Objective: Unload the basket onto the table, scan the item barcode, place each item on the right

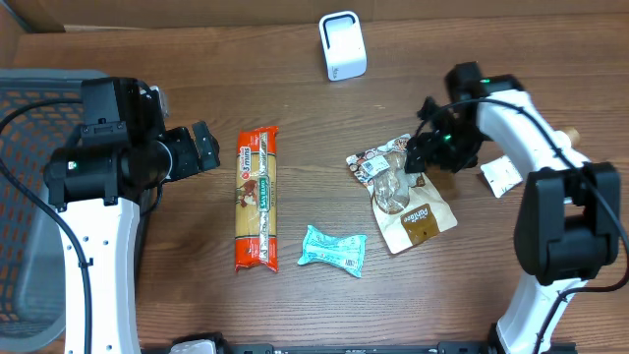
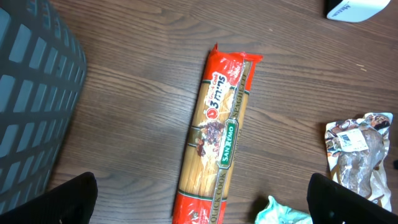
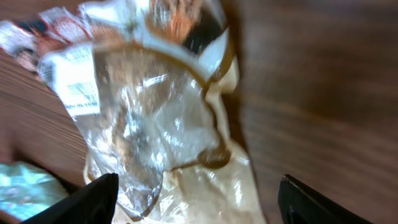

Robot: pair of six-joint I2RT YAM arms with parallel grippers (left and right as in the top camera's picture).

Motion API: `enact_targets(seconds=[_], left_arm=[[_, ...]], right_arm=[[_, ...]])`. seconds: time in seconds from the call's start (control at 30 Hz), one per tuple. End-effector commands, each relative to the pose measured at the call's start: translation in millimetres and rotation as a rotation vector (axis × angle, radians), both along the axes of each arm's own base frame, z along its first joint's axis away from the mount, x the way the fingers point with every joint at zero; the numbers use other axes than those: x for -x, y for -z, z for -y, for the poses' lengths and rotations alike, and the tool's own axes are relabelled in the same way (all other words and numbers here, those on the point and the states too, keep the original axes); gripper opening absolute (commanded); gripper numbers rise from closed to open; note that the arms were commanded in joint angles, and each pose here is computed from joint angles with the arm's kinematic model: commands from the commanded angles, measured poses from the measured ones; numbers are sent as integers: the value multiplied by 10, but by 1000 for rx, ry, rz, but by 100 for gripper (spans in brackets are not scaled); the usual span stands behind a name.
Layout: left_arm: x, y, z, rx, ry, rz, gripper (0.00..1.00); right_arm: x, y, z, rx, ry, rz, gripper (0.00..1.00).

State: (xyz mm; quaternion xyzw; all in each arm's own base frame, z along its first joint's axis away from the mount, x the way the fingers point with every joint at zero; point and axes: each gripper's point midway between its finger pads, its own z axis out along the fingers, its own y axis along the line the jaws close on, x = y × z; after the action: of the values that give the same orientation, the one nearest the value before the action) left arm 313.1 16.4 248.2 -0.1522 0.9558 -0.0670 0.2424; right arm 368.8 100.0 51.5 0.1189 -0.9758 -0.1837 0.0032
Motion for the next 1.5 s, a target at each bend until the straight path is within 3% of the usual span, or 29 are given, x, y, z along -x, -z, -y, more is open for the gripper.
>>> enact_targets(seconds=[0.0,0.27,0.67,1.07,1.23,1.47], left_arm=[[-34,-45,-14,-15,11,13,100],[-35,-45,-14,-15,11,13,100],[-35,-45,-14,-15,11,13,100],[-35,-45,-14,-15,11,13,99],[-35,-45,-14,-15,11,13,100],[-35,-44,-14,-15,11,12,100]], right_arm=[[-66,-195,-176,-218,-116,103,86],[-172,-25,-158,-266,-175,172,87],[-110,449,-262,-351,-157,62,86],[347,682,-557,-554,-145,-101,80],[534,779,-601,-544,-166,-138,53],[544,767,-618,-552,-165,-143,13]])
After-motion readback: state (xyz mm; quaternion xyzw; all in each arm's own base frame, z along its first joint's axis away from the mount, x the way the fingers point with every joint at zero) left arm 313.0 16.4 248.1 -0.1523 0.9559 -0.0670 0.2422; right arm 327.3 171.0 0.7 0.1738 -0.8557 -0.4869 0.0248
